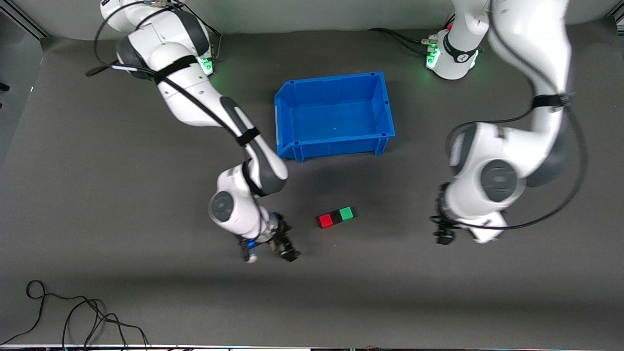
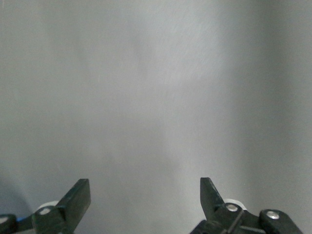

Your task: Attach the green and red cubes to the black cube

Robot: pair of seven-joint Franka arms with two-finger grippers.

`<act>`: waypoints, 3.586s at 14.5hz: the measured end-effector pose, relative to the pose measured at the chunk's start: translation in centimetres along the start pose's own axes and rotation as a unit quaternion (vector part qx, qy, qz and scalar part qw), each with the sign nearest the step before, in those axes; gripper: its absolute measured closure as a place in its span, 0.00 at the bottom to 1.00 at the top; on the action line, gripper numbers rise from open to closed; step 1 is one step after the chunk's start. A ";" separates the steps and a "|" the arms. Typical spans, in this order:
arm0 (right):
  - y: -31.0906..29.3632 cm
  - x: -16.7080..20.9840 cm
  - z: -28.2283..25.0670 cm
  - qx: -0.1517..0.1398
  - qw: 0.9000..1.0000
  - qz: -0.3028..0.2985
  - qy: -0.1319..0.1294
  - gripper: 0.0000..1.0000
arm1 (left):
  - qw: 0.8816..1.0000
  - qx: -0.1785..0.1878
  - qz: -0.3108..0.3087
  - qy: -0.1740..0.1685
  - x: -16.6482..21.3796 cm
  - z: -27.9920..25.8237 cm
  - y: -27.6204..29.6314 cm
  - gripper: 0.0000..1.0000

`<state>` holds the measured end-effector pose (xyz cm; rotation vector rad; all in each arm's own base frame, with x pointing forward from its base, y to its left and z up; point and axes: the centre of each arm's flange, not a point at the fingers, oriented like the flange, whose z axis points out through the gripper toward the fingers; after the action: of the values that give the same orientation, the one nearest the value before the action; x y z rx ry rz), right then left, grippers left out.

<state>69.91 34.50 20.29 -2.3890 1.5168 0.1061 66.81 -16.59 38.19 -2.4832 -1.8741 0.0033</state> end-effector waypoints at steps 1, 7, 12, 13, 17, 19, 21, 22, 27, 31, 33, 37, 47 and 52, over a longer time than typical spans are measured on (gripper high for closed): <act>-0.2 1.4 -1.8 -0.016 0.999 -0.028 0.016 0.00 | 0.999 -0.002 0.037 -0.005 2.2 -0.7 -0.4 0.00; 0.6 12.4 -13.0 -0.106 0.961 -0.247 0.067 0.00 | 0.950 -0.001 0.310 -0.025 11.2 -5.2 -5.0 0.00; 3.2 19.9 -25.5 -0.119 0.907 -0.395 0.087 0.00 | 0.842 -0.020 0.539 -0.029 15.9 -9.5 -8.7 0.00; 4.0 20.9 -27.9 -0.115 0.900 -0.411 0.089 0.00 | 0.826 -0.019 0.563 -0.021 15.6 -10.4 -8.9 0.00; 7.0 21.9 -35.6 -0.143 0.878 -0.448 0.088 0.00 | 0.806 -0.022 0.591 -0.001 15.0 -14.4 -10.4 0.00; 8.0 21.2 -39.2 -0.152 0.872 -0.455 0.098 0.00 | 0.805 -0.032 0.592 0.013 14.8 -16.7 -11.7 0.00; 9.5 20.6 -42.4 -0.135 0.874 -0.457 0.094 0.00 | 0.805 -0.042 0.591 0.024 14.7 -18.3 -13.5 0.00; 10.5 20.5 -43.7 -0.121 0.877 -0.457 0.087 0.00 | 0.805 -0.045 0.591 0.026 14.6 -18.5 -14.5 0.00; 14.1 19.5 -48.2 -0.068 0.877 -0.472 0.065 0.00 | 0.803 -0.036 0.595 0.019 13.8 -16.9 -17.0 0.00; 14.4 19.1 -48.7 -0.092 0.844 -0.523 0.075 0.00 | 0.800 -0.033 0.599 0.027 13.5 -17.3 -17.0 0.00; 14.2 18.5 -48.4 -0.116 0.829 -0.541 0.080 0.00 | 0.800 -0.030 0.599 0.026 13.5 -17.3 -17.0 0.00; 14.3 17.9 -48.3 -0.129 0.819 -0.554 0.072 0.00 | 0.800 -0.013 0.600 0.007 13.7 -18.1 -16.3 0.00; 15.6 18.3 -48.9 -0.141 0.823 -0.548 0.051 0.00 | 0.793 -0.023 0.608 0.013 14.2 -18.0 -14.7 0.01; 15.6 18.2 -49.0 -0.141 0.823 -0.548 0.051 0.00 | 0.790 -0.024 0.613 0.012 14.2 -18.0 -14.7 0.00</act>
<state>58.92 -2.02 59.36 -3.1352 -0.0599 -0.0698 56.92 0.72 56.81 -3.1411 0.0414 -0.0431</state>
